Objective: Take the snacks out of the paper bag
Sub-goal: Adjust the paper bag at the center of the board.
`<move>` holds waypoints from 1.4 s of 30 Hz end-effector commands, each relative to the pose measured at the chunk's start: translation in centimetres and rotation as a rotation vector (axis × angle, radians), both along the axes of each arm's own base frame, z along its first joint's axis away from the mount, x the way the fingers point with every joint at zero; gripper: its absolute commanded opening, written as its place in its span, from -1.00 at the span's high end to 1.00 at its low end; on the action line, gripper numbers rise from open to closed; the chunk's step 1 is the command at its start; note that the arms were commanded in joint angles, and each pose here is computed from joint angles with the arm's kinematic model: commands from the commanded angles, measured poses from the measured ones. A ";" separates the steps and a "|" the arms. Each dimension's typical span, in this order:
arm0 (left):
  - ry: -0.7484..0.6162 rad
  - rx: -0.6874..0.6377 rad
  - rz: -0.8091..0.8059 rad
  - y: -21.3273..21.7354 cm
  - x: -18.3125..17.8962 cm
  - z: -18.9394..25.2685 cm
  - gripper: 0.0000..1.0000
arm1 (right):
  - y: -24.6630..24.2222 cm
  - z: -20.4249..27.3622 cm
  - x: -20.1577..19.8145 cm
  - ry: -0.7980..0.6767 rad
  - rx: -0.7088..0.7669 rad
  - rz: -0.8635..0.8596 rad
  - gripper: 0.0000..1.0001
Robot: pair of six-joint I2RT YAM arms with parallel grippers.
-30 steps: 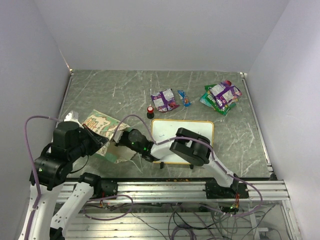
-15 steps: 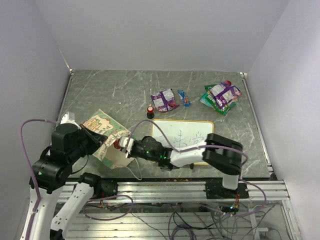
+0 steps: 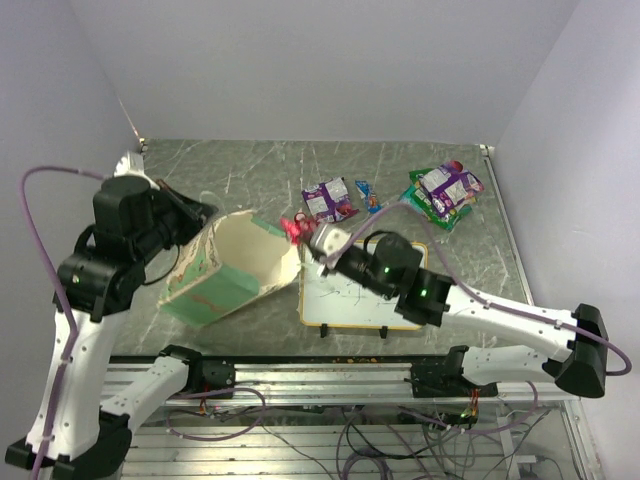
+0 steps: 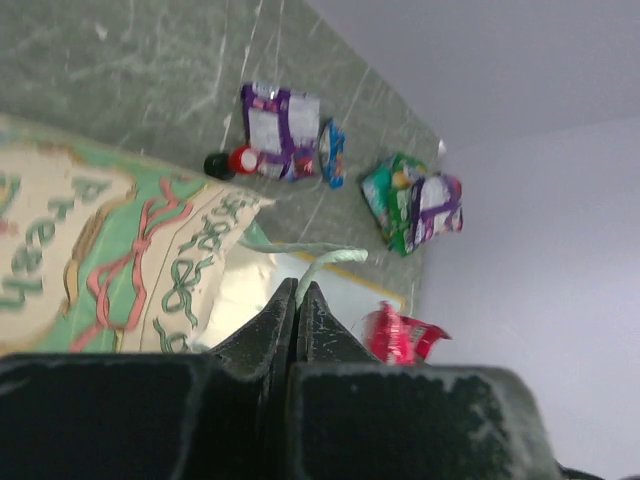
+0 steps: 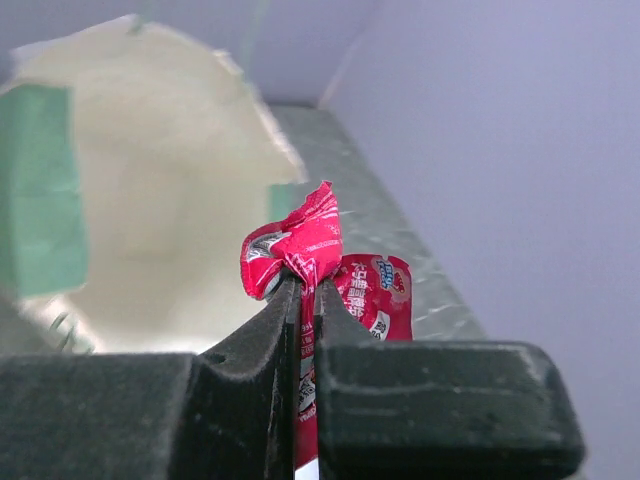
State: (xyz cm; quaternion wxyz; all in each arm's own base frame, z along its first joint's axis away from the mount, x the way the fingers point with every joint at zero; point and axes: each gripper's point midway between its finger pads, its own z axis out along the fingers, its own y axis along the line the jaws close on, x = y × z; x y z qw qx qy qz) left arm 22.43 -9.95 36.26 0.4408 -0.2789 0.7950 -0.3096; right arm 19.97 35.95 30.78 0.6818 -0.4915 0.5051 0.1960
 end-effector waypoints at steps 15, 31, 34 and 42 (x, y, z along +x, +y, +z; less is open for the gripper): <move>0.172 0.076 0.270 6.5 -7.5 -10.2 0.77 | -8.2 7.5 11.2 0.101 0.207 -0.487 1.00; 0.158 0.039 0.214 5.6 -8.5 -8.1 0.20 | -15.4 2.5 18.7 0.374 0.265 -0.732 1.00; 0.155 0.027 0.227 5.9 -9.3 -7.6 -0.02 | -15.5 1.6 19.1 0.406 0.258 -0.732 1.00; 0.174 0.048 0.263 7.1 -10.9 -6.2 -0.58 | -14.9 0.8 19.3 0.438 0.244 -0.712 1.00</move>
